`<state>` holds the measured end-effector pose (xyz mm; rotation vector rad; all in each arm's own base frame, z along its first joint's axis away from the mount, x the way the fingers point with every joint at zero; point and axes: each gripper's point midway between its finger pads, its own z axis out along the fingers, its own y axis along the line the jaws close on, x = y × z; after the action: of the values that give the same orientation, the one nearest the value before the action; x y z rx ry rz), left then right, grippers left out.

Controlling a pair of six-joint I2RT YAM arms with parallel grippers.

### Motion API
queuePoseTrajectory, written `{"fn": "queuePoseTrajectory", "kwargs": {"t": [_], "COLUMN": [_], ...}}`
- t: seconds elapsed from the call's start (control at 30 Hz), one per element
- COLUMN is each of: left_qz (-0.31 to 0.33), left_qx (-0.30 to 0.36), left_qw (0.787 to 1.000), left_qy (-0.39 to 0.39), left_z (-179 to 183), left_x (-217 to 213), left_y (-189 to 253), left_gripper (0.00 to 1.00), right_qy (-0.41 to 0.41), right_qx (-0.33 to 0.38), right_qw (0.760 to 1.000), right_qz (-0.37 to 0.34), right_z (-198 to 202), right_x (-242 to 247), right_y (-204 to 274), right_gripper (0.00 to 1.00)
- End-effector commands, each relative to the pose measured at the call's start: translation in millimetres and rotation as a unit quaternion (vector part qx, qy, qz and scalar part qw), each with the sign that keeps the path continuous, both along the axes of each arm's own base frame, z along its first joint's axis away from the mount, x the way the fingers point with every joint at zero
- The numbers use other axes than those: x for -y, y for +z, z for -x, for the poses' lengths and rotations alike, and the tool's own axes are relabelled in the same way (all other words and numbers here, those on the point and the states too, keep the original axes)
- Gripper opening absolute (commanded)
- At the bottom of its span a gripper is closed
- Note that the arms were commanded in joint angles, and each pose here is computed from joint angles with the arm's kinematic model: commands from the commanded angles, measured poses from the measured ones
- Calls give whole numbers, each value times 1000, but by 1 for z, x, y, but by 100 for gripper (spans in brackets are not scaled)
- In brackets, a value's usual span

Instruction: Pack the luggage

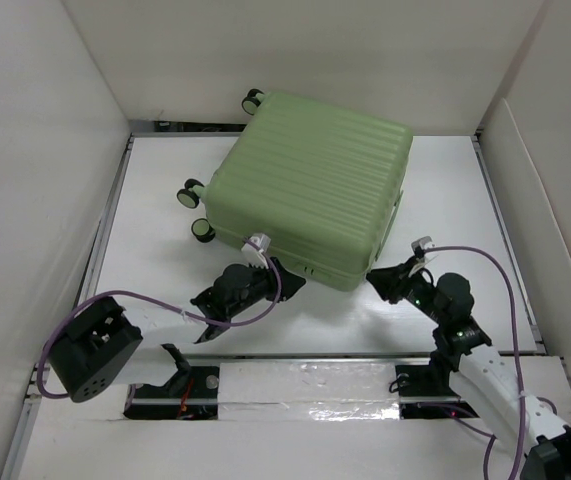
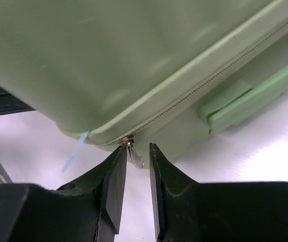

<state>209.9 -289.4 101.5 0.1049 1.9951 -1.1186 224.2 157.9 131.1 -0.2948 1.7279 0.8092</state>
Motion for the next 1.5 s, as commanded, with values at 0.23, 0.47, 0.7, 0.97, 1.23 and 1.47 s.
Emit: {"fn": "queuePoseTrajectory", "kwargs": {"t": [0.23, 0.47, 0.7, 0.97, 1.23, 1.47], "left_qz": [24, 24, 28, 30, 43, 58], "left_qx": [54, 62, 65, 73, 94, 94], "left_qw": [998, 998, 997, 997, 995, 994], "left_qy": [-5, -7, -6, -5, -4, -24], "left_z": [-4, -6, -8, -18, -42, -47], "left_x": [14, 16, 18, 30, 62, 89], "left_y": [34, 38, 43, 46, 61, 69], "left_gripper": [23, 23, 23, 23, 22, 22], "right_qy": [11, 10, 8, 21, 46, 94], "right_qx": [81, 69, 53, 31, -11, -45], "right_qw": [997, 998, 998, 999, 999, 994], "right_qz": [-5, -12, -15, -36, -19, -16], "right_z": [-13, -18, -18, -3, 31, 60], "right_x": [-6, -9, -9, -11, -26, -76], "right_y": [41, 36, 28, 18, 18, 20], "right_gripper": [35, 18, 4, 0, 0, 0]}}
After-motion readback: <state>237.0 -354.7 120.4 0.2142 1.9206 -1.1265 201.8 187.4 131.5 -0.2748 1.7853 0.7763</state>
